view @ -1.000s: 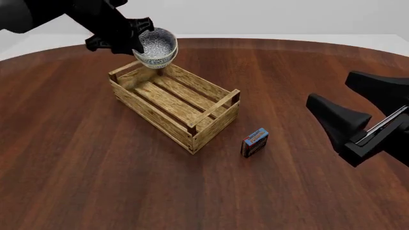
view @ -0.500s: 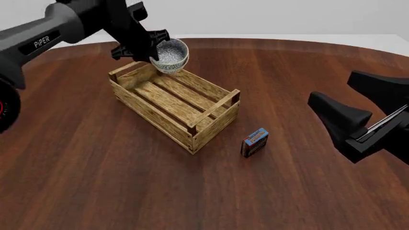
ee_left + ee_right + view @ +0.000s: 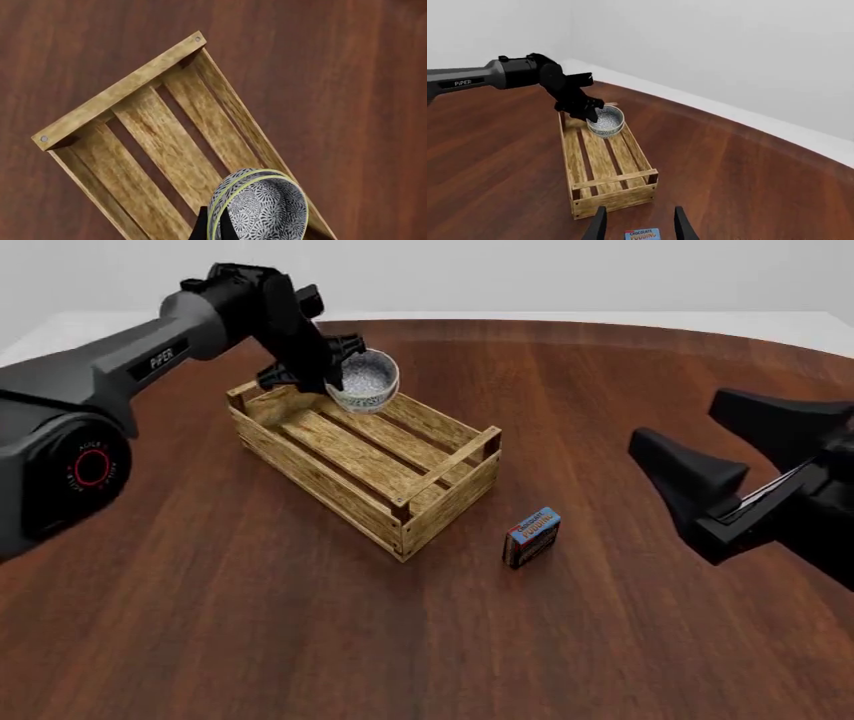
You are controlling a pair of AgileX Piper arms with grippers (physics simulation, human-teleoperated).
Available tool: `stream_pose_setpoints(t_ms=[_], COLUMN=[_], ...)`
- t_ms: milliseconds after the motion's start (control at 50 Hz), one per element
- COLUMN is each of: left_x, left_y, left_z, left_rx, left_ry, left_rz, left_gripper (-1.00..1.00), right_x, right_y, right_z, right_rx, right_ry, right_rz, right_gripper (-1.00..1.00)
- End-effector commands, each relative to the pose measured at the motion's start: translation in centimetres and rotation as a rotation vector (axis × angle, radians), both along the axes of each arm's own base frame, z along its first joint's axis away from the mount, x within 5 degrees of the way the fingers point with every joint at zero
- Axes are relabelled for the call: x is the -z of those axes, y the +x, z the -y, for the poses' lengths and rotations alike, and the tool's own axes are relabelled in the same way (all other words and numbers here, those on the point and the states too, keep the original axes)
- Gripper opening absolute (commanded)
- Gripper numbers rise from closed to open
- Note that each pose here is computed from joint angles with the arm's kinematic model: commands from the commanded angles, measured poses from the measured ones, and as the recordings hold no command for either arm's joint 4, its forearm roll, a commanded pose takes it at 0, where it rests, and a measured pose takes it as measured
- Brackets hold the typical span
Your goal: Stack the right bowl on the left bowl and place them in the tray.
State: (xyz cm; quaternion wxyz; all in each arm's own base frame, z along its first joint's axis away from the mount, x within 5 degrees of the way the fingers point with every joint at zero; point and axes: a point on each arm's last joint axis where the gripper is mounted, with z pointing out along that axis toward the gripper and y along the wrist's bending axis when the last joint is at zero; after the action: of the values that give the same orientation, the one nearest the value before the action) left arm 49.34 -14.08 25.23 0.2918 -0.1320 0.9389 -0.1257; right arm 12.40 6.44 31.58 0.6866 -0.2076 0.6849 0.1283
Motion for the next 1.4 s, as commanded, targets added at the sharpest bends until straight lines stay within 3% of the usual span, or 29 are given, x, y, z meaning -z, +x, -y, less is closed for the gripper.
stream_pose_setpoints(t_ms=[20,280,720,1340,1360,1400], left_x=[4.1,7.9,10.8,11.7,11.7,11.7], left_y=[1.6,2.2,3.6,4.5,4.5,4.5], left_z=[-2.2,-2.4,-3.4,-5.1,-5.1,-5.2], left_rx=[0.004,-0.019,-0.026,-0.03,-0.031,-0.032], left_ry=[0.042,0.039,0.059,0.08,0.08,0.08], left_rz=[-0.04,-0.084,-0.128,-0.158,-0.158,-0.158], left_gripper=[-1.0,-1.0,-1.0,-1.0,1.0,1.0], right_x=[0.4,0.4,0.3,0.3,0.3,0.3], right_y=[0.7,0.4,0.2,0.4,0.3,0.3], right_z=[-0.3,-0.3,-0.1,-0.2,-0.2,-0.2], right_rx=[0.003,-0.002,-0.002,0.001,-0.004,-0.003], right_ry=[-0.001,0.0,0.0,-0.002,0.001,0.0], right_rz=[-0.014,-0.011,-0.007,-0.01,-0.01,-0.01], right_gripper=[1.0,1.0,1.0,1.0,1.0,1.0])
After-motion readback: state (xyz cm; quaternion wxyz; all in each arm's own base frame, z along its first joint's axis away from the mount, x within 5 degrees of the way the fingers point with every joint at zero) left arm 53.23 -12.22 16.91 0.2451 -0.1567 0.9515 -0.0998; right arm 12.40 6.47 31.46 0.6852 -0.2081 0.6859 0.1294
